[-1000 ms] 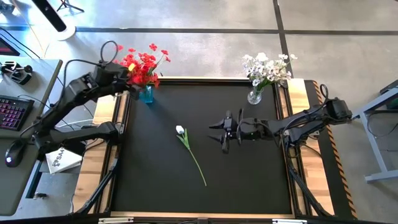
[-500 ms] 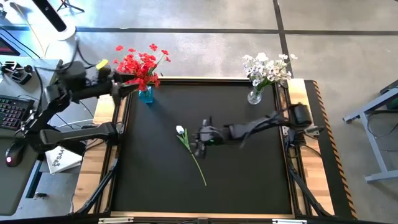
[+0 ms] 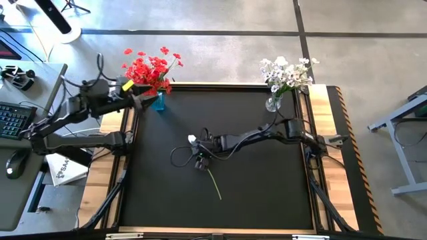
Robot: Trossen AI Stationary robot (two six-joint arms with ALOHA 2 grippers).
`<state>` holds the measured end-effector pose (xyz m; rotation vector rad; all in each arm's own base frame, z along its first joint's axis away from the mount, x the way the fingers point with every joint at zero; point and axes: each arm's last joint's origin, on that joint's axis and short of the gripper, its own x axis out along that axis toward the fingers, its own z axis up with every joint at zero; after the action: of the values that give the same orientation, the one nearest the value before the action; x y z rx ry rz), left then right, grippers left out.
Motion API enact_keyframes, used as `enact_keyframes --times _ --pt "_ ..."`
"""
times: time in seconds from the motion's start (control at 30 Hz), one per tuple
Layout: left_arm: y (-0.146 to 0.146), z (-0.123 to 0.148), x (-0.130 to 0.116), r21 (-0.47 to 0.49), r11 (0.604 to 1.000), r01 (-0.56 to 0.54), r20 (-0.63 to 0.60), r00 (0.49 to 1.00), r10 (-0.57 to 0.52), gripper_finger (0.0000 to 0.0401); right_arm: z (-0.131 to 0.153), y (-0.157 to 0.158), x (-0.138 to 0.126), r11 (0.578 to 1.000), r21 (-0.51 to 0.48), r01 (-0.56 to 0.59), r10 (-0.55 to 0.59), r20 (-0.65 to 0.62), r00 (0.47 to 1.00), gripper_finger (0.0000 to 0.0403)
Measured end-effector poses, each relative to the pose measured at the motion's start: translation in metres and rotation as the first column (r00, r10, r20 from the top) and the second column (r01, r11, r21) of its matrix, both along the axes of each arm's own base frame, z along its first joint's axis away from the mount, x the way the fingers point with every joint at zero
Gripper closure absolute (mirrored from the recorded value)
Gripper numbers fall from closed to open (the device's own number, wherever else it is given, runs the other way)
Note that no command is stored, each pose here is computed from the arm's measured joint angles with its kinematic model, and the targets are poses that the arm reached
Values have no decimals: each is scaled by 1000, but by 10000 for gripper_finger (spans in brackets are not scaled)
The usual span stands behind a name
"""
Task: Sort flowers into vase by color
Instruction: Put the white tulip into the transparent vase
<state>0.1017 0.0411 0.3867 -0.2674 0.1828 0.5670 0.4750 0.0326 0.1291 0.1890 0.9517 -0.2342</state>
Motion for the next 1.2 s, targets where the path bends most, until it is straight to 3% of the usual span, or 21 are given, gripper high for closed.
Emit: enact_keyframes --times 0.2,0.33,0.43,0.63,0.73,0.9,1.07,1.1,1.2 --pt "-5 -14 26 83 988 129 49 990 -134 135 -4 -3 -6 998 -32 -62 61 -18 998 295" --pt "-15 -19 40 131 967 216 20 975 -221 135 -3 -6 -32 997 -67 -41 39 -22 999 384" --pt "-24 -22 51 163 956 244 -19 970 -244 135 4 -10 -67 996 -91 14 -11 26 1000 384" --pt "-44 -34 80 241 924 297 -139 953 -270 135 36 -6 -150 983 -115 144 -101 320 942 384" --pt "-58 -45 103 266 891 367 -200 926 -321 135 53 7 -188 978 -147 148 -45 544 838 397" --pt "-80 -85 147 330 815 476 -161 879 -449 135 71 25 -245 960 -253 118 151 826 543 393" --pt "-80 -136 179 382 778 499 9 840 -543 135 84 29 -286 916 -382 125 347 909 232 399" --pt "-78 -143 185 395 773 496 41 831 -554 135 85 29 -288 908 -405 108 381 905 189 399" --pt "-73 -162 204 441 749 494 89 807 -584 135 94 29 -283 899 -431 73 419 898 136 399"
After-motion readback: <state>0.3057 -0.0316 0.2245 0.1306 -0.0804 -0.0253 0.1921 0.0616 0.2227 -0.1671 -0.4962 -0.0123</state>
